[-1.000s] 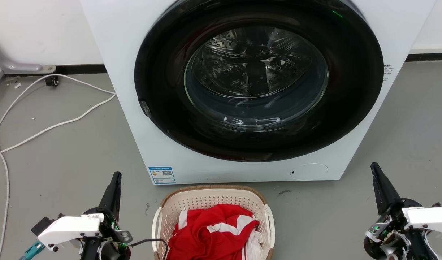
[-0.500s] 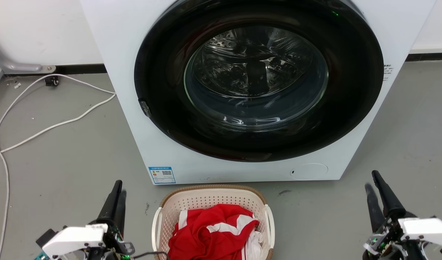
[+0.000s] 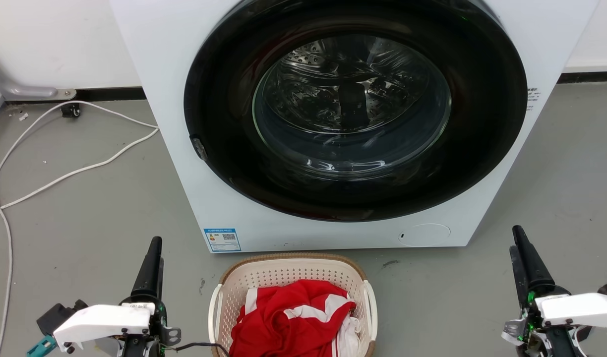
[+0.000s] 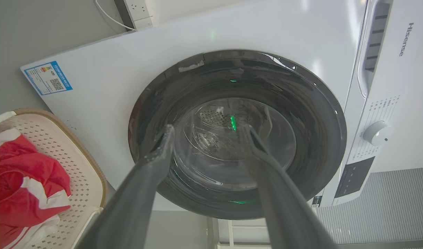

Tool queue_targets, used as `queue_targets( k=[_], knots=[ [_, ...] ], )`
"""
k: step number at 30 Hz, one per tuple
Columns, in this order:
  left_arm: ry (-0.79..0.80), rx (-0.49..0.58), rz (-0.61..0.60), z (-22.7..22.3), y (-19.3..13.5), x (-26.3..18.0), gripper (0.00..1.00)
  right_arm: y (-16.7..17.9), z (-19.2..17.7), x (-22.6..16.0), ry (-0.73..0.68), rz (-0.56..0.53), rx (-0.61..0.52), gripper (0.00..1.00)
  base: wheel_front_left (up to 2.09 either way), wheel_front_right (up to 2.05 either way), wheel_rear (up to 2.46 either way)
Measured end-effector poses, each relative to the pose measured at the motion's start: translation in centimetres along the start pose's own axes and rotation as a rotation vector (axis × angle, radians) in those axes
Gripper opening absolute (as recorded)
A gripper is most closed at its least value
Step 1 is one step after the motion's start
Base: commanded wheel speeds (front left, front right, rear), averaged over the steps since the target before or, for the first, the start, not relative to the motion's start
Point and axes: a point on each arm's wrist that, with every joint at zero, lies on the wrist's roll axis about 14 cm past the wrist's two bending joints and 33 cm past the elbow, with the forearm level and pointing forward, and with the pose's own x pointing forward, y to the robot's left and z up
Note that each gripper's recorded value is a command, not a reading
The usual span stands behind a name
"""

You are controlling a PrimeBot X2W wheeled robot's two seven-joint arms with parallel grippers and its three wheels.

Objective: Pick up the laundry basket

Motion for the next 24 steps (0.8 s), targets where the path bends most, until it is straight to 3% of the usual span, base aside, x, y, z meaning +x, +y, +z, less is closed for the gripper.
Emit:
queue_targets(
  k=[24],
  knots=[
    [-0.034,0.468,-0.026,-0.4,-1.8,-0.1,1.0,2.8,-1.0,-0.4,-0.008,0.098,-0.565,1.0,0.0,0.0,0.0]
  ],
)
